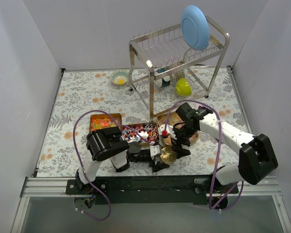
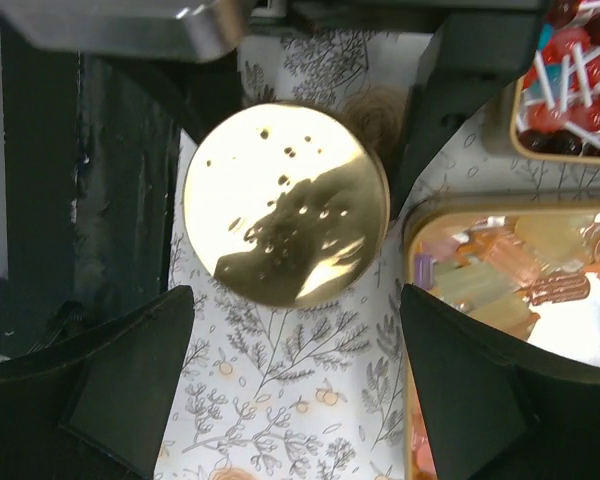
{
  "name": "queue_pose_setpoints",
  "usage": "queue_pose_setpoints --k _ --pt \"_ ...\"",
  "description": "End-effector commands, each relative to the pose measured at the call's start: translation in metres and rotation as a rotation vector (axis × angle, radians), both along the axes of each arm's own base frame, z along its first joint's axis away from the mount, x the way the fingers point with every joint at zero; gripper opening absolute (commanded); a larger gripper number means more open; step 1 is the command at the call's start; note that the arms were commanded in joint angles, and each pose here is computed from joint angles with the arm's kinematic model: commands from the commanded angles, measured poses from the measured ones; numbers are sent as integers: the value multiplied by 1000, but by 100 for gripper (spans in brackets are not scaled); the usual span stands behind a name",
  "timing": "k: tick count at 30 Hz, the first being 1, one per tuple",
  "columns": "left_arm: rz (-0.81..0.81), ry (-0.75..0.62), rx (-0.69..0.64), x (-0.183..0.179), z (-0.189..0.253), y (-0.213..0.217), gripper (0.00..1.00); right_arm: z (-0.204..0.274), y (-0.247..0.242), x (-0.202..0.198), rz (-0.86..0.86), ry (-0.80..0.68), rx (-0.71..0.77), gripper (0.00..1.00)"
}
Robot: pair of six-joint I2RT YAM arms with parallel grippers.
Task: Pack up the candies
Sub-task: Screw the bottle lid onto the packing bottle.
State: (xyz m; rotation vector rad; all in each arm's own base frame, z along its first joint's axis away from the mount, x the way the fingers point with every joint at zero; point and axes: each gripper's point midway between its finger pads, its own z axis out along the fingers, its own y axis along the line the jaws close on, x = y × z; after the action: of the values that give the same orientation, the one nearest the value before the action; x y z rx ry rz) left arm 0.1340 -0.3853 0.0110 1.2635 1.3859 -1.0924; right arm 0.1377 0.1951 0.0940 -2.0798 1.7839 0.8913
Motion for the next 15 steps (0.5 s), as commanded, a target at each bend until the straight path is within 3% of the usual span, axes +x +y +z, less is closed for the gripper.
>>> queue_pose_setpoints --k 1,7,15 --pt "120 70 -17 9 -18 24 0 8 26 8 17 53 85 91" --pt "132 67 -19 11 -18 24 0 4 39 -13 131 103 85 91" --pt "153 82 -23 15 -18 25 0 -2 25 -26 135 95 44 91"
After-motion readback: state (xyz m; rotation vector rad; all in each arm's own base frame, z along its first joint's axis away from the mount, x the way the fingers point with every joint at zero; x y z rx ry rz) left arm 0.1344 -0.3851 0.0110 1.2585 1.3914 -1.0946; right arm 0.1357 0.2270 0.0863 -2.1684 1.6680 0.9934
